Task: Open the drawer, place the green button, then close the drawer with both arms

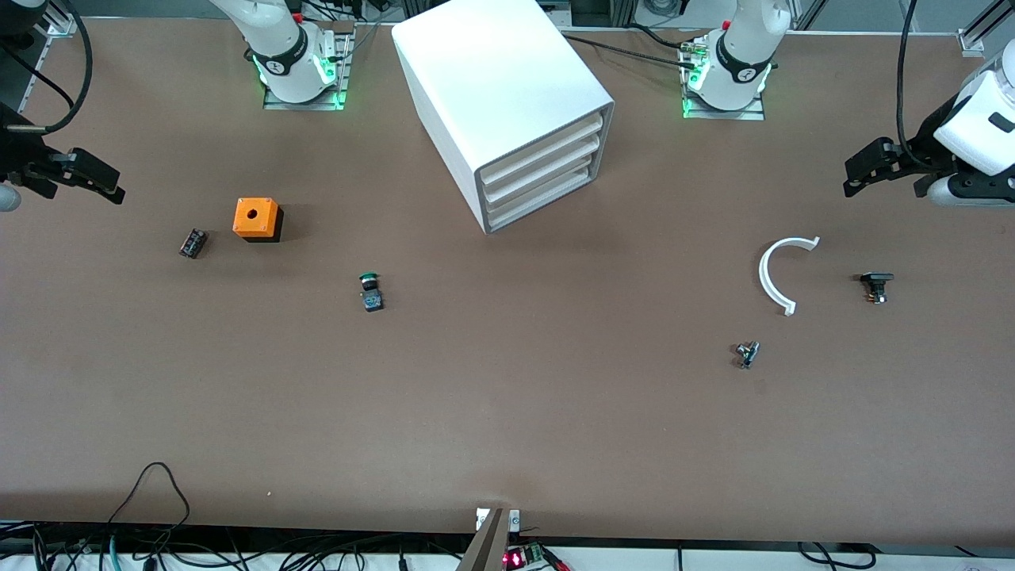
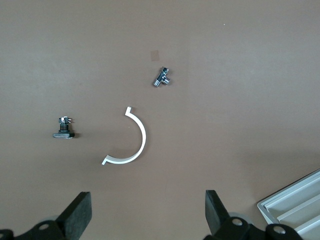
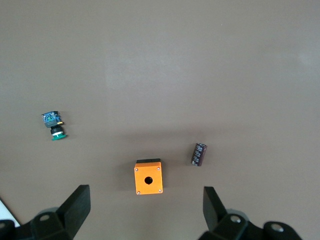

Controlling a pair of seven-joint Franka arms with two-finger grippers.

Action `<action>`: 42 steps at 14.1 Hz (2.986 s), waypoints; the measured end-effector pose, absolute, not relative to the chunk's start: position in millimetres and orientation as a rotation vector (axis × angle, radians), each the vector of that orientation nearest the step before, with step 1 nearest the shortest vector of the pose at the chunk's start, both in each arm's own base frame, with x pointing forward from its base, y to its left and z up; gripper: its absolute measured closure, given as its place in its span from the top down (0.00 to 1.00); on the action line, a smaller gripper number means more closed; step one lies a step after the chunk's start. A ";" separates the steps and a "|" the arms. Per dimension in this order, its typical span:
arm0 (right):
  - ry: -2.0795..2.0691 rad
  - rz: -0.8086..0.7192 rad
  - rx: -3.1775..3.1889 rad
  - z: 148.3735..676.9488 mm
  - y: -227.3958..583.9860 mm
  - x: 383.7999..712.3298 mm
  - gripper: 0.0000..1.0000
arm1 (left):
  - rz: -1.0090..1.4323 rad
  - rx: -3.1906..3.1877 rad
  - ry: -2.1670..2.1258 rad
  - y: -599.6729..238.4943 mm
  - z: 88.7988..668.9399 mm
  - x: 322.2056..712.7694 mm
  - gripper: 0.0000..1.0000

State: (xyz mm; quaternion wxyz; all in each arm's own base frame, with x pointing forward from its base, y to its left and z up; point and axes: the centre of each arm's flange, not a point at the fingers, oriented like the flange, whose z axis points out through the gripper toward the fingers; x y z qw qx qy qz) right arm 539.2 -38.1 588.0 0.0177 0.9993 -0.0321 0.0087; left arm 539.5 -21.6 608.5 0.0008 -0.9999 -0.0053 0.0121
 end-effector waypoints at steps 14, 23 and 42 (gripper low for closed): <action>0.012 0.010 3.106 589.5 -37.6 536.4 1.00 | 0.029 -3.141 0.013 -23.2 617.3 548.8 1.00; 0.043 -0.036 3.106 577.4 -34.9 544.7 1.00 | 0.519 -3.202 0.158 -88.0 489.4 574.6 1.00; 0.315 -0.294 3.090 353.0 164.7 610.0 1.00 | 1.264 -3.552 -0.120 -336.2 182.3 435.7 0.99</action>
